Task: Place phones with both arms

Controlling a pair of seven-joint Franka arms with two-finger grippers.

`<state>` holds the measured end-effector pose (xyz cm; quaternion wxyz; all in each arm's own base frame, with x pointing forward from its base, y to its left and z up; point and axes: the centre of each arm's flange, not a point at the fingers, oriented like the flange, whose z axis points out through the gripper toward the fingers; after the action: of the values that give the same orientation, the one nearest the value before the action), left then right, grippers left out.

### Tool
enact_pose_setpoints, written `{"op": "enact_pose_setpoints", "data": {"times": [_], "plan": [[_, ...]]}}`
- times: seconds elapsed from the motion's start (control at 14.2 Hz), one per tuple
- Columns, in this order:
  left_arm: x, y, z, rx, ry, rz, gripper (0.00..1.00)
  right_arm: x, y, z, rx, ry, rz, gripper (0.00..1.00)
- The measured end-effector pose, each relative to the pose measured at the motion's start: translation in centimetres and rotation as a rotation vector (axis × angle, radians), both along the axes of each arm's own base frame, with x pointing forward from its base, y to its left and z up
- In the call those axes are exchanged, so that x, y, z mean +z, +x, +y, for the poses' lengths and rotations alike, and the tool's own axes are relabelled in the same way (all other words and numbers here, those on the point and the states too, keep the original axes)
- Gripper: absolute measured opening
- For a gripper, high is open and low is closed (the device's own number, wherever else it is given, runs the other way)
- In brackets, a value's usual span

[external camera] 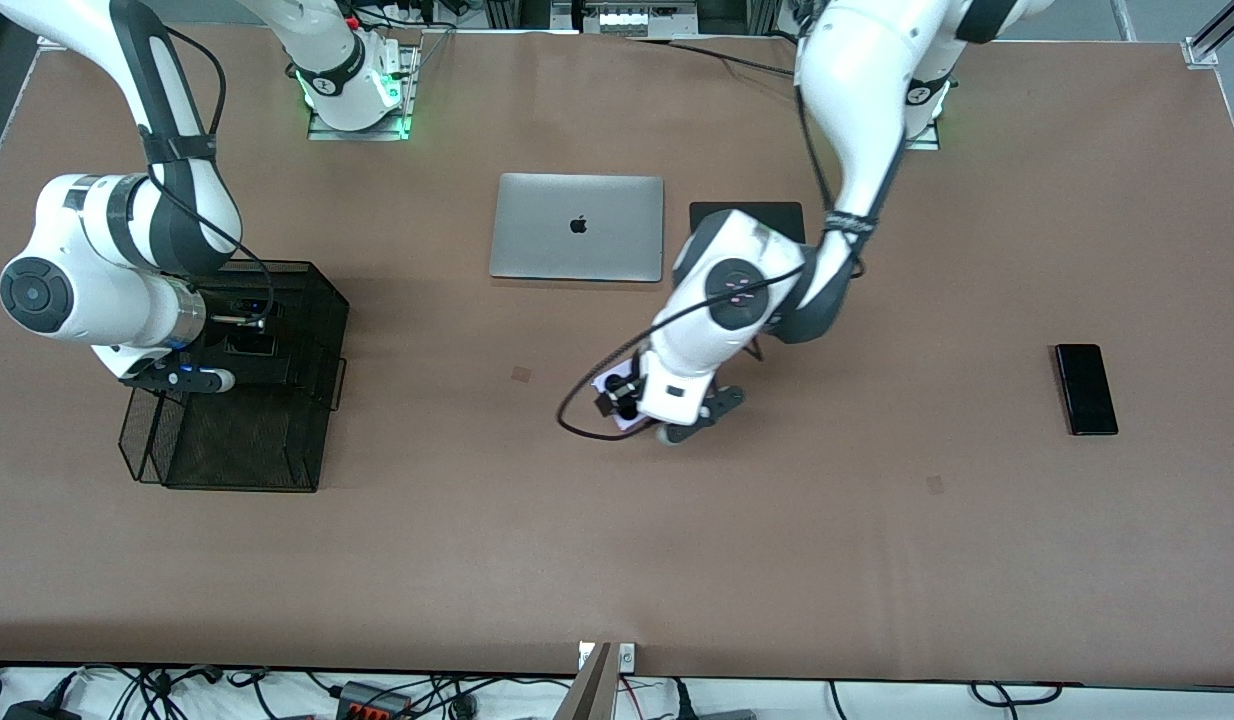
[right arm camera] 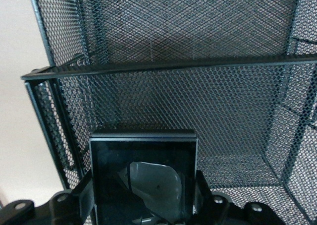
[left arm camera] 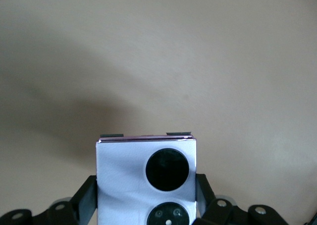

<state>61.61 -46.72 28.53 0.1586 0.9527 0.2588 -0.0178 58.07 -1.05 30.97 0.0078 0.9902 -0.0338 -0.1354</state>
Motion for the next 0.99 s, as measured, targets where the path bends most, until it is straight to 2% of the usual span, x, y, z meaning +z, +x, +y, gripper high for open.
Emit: {"op": "enact_pose_setpoints", "data": {"times": [0.14,0.35,0.63,0.78,0.99], "plan": [[-1.6,-0.8,-2.0,-0.103,-0.003,-0.06,0.83,-0.3,0.1,0.0,-0.001,-0.001,-0.002,0.8],[-3.1,-2.3,-5.0,-0.196,-0.022,-0.146,0.83,0.8,0.8,0.0,0.0,-0.001,-0.03,1.0],[-5.6,-5.4,-10.1,-0.29,0.019,-0.209,0.83,5.7,2.6,0.1,0.003,0.001,-0.099,1.0],[-7.0,-6.3,-10.9,-0.372,0.052,-0.236,0.83,9.2,3.5,0.2,0.006,0.002,-0.12,1.0],[-8.7,-7.0,-11.6,-0.432,0.088,-0.279,0.83,13.6,5.0,0.3,0.012,0.002,-0.189,1.0]]}}
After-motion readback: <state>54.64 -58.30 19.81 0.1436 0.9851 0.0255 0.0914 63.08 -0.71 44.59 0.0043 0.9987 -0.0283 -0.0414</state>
